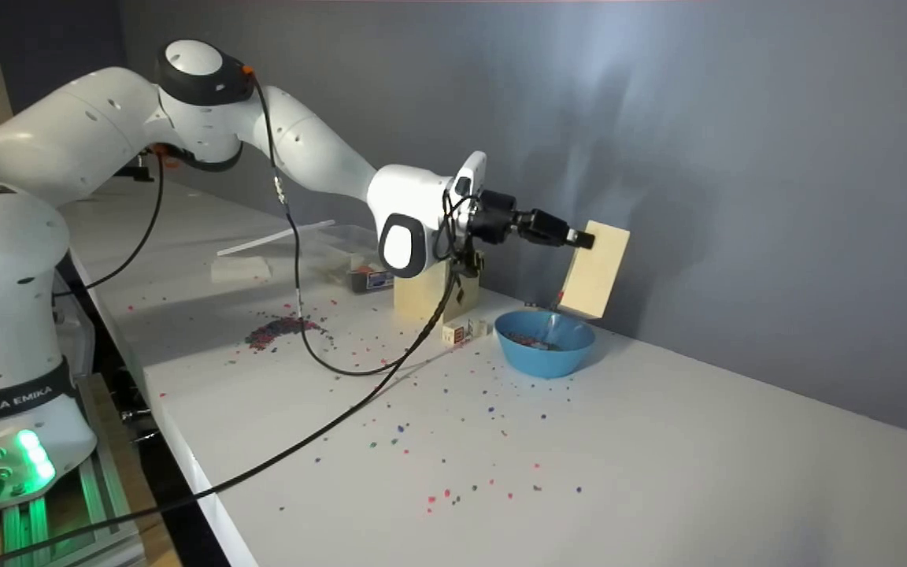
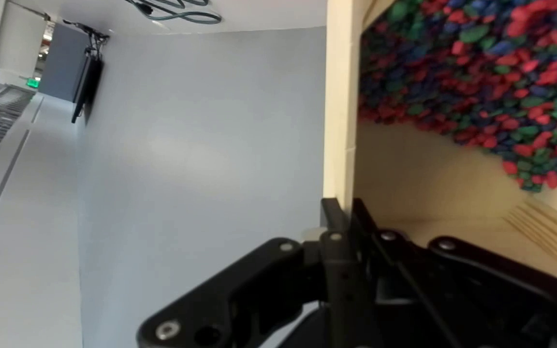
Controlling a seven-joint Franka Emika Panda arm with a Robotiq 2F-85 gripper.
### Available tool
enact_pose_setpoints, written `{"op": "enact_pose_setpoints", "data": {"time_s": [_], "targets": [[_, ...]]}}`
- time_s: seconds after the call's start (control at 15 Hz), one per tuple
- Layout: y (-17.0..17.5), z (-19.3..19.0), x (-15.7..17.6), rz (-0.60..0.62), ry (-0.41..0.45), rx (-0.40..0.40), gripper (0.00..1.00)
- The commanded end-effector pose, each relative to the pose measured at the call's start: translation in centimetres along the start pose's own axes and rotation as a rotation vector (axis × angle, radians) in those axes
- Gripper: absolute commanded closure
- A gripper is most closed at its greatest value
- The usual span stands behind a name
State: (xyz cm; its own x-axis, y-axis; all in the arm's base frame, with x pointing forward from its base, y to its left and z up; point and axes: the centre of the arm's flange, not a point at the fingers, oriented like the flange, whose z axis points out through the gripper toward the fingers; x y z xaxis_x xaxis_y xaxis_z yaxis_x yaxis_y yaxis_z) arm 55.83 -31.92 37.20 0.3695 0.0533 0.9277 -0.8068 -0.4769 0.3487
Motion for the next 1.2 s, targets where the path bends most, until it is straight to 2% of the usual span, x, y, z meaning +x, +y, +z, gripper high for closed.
{"op": "enact_pose_setpoints", "data": {"time_s": [0.0, 1.13], "targets": [[-0.4, 0.1, 2.0, -0.007, 0.062, -0.049, 0.98], [-0.1, -1.7, 1.8, -0.053, 0.165, -0.103, 0.98]]}}
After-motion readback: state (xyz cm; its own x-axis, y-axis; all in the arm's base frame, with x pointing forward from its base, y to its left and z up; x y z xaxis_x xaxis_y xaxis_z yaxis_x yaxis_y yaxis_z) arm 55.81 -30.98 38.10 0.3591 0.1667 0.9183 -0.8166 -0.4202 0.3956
